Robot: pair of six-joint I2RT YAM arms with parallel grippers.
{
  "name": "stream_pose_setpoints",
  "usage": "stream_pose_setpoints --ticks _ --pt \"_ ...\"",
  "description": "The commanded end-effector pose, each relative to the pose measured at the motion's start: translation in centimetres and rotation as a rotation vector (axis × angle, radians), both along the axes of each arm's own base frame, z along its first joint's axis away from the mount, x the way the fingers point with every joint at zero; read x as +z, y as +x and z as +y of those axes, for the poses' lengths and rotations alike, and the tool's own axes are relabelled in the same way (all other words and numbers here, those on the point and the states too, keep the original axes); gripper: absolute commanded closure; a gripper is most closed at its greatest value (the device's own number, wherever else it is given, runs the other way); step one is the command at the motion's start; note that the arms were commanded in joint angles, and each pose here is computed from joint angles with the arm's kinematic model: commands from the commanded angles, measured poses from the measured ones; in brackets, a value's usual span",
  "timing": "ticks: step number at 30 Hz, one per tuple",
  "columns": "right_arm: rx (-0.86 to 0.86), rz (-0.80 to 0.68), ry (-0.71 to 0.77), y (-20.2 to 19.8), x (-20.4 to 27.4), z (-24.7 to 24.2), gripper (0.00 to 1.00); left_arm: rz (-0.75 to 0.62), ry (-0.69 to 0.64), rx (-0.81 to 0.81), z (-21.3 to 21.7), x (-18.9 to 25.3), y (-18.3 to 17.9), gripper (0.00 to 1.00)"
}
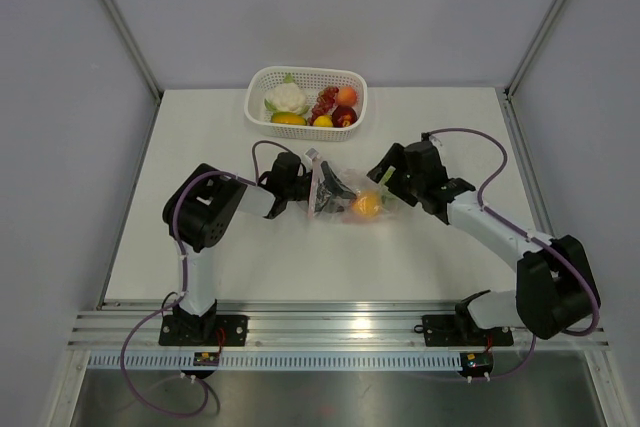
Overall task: Open the zip-top bag and remove the fake food
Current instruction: Pick up the fake fruit from the zipper food storage bag.
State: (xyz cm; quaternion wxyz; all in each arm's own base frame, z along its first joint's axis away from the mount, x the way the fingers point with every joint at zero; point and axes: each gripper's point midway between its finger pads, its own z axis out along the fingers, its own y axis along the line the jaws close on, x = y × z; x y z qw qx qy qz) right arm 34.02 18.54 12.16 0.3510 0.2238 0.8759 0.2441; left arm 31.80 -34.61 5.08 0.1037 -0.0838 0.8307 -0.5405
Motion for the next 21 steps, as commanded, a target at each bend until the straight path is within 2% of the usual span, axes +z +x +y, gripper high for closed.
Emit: stream_pose_setpoints --ticks 1,15,21 --pt "0.008 -0.063 0.008 -0.3 2.8 -0.4 0.09 -0.061 -0.02 -0.015 -0.4 1.8 0.1 0.26" --pt "0.104 0.071 0.131 -5.0 2.7 1.4 0.07 -0.078 -0.068 -0.017 -0.7 3.2 0.0 0.23" --pt "0.003 0.145 0.102 -7.2 1.4 -0.3 0.07 -0.076 -0.068 -0.013 -0.7 3.3 0.2 0.22"
